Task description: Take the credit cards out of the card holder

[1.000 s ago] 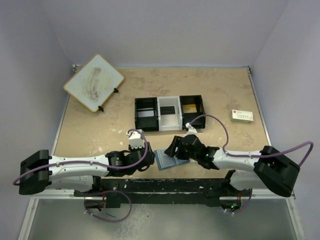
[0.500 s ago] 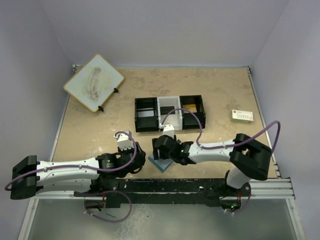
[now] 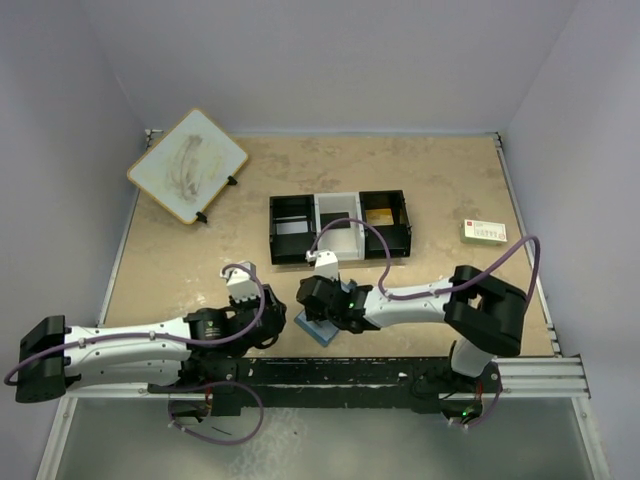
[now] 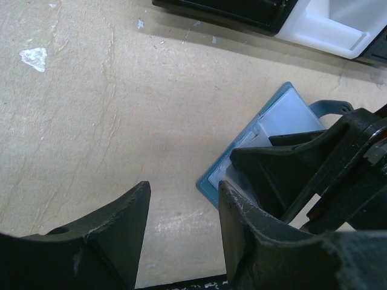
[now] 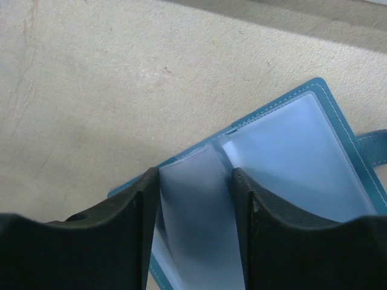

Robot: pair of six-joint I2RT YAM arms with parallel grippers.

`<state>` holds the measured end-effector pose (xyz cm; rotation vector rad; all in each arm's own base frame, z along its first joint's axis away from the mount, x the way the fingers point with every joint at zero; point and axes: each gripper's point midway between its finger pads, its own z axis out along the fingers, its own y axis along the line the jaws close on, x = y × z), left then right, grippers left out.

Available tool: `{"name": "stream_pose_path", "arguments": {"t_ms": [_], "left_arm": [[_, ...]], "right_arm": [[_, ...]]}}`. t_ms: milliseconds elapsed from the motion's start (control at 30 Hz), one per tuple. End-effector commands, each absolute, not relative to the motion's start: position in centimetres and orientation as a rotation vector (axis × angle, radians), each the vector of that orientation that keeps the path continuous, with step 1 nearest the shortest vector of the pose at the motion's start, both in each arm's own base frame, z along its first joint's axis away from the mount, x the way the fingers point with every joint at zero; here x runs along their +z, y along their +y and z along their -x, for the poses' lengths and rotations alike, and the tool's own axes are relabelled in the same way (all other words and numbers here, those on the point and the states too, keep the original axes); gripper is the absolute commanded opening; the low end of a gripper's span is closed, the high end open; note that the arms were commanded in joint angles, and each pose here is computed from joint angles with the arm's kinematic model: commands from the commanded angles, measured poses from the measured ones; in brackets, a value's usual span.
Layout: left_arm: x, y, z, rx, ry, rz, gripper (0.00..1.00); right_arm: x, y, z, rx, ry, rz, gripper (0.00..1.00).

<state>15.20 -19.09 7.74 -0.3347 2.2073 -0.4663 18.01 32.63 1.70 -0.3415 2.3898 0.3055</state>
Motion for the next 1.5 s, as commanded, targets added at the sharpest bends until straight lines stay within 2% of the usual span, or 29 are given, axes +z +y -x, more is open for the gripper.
{"name": "stream_pose_path", "arguments": {"t_ms": [0, 133, 300, 433, 567, 733, 900, 1000, 1333, 1467], "left_arm": [[7.6, -19.3, -15.3, -0.471, 2.2, 0.342, 0.47], [7.5, -20.2, -15.2, -0.499, 2.214, 0.318, 0.47], [7.5, -22.6, -14.7, -0.587, 2.243, 0.251, 0.47], [8.1, -25.7, -14.4, -0.755, 2.23, 0.233, 0.47], [8.7, -28.3, -14.2, -0.886, 2.212, 0.226, 0.47], [9.1, -31.9, -14.0, -1.035, 2.19, 0.214, 0.48], [7.3, -34.2, -13.7, -1.045, 2.239, 0.162, 0.48], [7.4, -35.5, -13.8, -1.083, 2.22, 0.152, 0.47], [6.6, -38.1, -14.4, -1.018, 2.256, 0.071, 0.46], [7.1, -38.7, -14.5, -1.042, 2.24, 0.066, 0.47]], "right_arm": [[-3.4, 29.1, -12.6, 0.26, 2.639, 0.466, 0.5], [-2.5, 30.0, -12.8, 0.442, 2.648, 0.4, 0.46], [-0.9, 29.5, -14.1, 0.71, 2.621, 0.255, 0.36], [-0.3, 28.9, -15.1, 0.786, 2.597, 0.18, 0.27], [-0.5, 28.2, -15.5, 0.832, 2.603, 0.111, 0.26], [-0.8, 26.8, -15.9, 0.935, 2.588, -0.092, 0.34], [0.0, 25.5, -16.8, 0.955, 2.522, -0.245, 0.39], [0.8, 25.0, -17.5, 0.944, 2.49, -0.267, 0.46], [4.7, 18.4, -19.9, 0.551, 2.372, -0.368, 0.63], [7.6, 17.1, -20.0, 0.528, 2.314, -0.362, 0.61]]}}
